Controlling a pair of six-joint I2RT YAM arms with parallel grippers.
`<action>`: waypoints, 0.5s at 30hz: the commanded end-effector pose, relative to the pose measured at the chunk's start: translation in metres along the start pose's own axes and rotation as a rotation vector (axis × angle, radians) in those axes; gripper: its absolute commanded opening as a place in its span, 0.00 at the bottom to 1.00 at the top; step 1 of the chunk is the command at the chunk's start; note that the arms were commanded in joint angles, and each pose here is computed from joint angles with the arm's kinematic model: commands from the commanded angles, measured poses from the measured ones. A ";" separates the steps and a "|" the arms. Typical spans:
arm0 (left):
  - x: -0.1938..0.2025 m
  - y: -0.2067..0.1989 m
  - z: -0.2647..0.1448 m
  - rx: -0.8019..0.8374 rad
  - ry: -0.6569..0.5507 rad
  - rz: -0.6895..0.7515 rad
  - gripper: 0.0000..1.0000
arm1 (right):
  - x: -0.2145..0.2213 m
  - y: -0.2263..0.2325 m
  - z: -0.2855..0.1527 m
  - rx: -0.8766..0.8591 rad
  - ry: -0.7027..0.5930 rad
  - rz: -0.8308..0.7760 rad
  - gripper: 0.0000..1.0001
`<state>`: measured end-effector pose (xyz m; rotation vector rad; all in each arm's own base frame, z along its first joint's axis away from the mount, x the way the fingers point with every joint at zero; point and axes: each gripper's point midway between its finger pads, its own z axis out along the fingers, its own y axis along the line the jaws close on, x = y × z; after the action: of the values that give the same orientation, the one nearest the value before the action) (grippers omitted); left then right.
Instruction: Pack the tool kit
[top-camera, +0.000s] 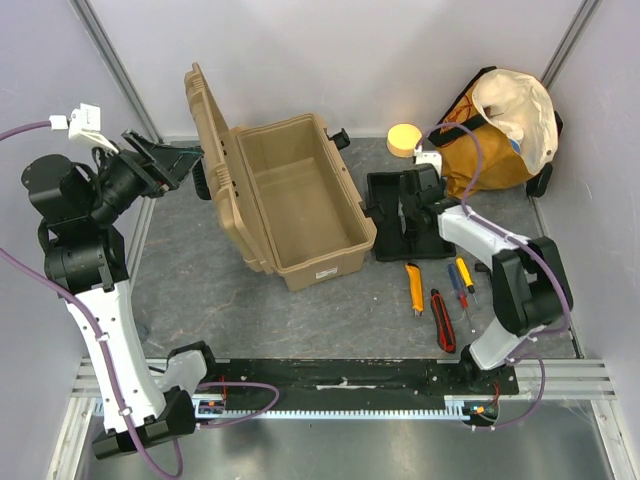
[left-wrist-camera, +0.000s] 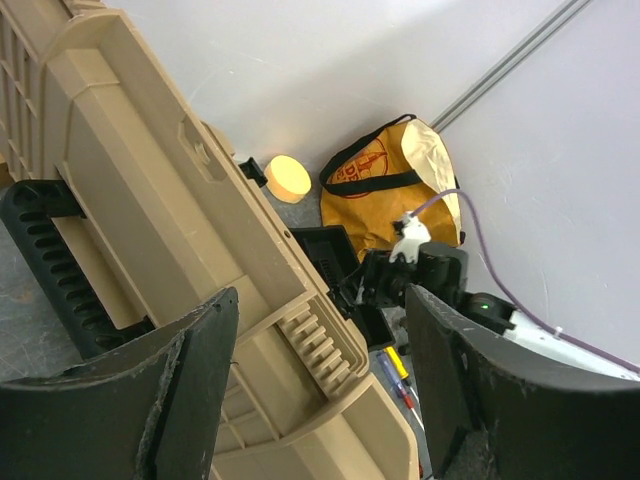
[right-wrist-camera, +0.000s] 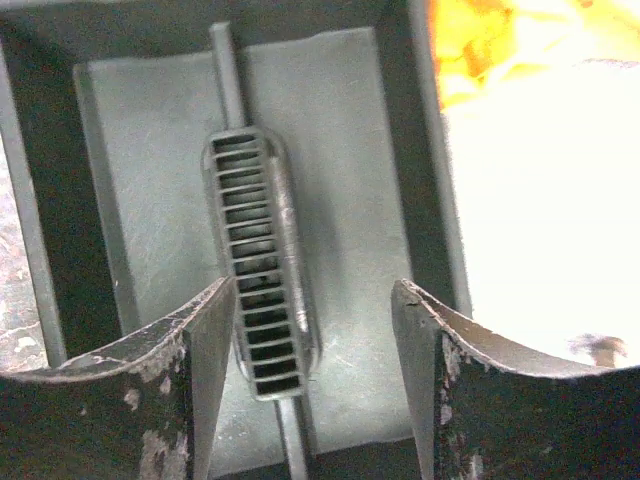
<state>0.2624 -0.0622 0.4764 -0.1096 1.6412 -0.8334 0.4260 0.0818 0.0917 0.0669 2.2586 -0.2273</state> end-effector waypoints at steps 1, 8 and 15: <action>-0.004 -0.004 0.001 0.019 -0.017 0.060 0.74 | -0.043 -0.039 -0.034 0.086 -0.102 0.142 0.74; 0.002 -0.007 0.002 0.042 -0.012 0.036 0.74 | -0.009 -0.136 -0.049 0.316 -0.031 0.369 0.84; 0.009 -0.012 -0.001 0.060 -0.001 0.037 0.75 | 0.050 -0.193 -0.056 0.403 0.083 0.432 0.91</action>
<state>0.2608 -0.0703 0.4636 -0.0964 1.6608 -0.8626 0.3534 -0.0886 0.1302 0.7393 2.1307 -0.4246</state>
